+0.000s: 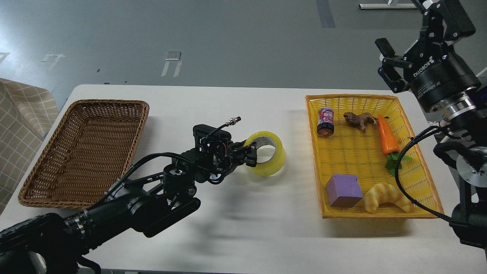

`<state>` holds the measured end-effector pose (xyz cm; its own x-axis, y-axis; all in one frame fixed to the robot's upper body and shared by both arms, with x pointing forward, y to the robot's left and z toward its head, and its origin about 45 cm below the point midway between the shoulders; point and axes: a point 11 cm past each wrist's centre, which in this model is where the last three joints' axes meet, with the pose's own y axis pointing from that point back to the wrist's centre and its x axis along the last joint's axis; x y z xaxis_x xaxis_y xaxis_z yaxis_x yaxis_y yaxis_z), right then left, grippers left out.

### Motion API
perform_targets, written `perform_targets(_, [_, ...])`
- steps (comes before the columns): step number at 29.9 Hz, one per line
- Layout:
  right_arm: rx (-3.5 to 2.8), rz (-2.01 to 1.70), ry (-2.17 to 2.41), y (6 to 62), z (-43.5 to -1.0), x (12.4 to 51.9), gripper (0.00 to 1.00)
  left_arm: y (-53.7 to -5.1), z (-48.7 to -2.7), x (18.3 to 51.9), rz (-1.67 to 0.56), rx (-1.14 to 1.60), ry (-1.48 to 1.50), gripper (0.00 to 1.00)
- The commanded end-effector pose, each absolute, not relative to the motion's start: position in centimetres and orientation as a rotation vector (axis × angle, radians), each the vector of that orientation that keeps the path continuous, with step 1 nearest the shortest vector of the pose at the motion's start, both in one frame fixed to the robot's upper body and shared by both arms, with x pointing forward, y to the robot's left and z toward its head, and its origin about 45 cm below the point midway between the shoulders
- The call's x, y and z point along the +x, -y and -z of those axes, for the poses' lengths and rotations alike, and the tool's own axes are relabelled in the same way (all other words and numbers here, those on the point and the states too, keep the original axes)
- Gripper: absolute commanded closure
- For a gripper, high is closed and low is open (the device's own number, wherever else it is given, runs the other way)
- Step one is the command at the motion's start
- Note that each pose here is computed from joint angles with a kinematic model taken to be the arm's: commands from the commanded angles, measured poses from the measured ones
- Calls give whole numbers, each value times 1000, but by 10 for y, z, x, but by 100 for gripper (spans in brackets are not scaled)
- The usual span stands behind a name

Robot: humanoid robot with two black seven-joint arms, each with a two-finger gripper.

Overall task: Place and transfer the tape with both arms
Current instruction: 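Carry the tape roll with the left gripper into the wicker basket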

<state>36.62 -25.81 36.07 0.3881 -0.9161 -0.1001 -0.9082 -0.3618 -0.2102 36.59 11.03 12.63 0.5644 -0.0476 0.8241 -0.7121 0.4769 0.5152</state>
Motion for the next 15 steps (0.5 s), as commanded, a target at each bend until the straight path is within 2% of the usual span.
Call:
perform_targets(1, [-2416,53,-1617,258,-362,367,0,-119,-144,382,-499,1016,948,100])
perform_targets(8, [-2408,72,-1603,256,-370,368,0,-140,-174,402,-447,1070,1077,100])
perform_targets(15, [-2415,72,-1596,254,-369,368,0,-183,-211,418,-424,1141,1196,100])
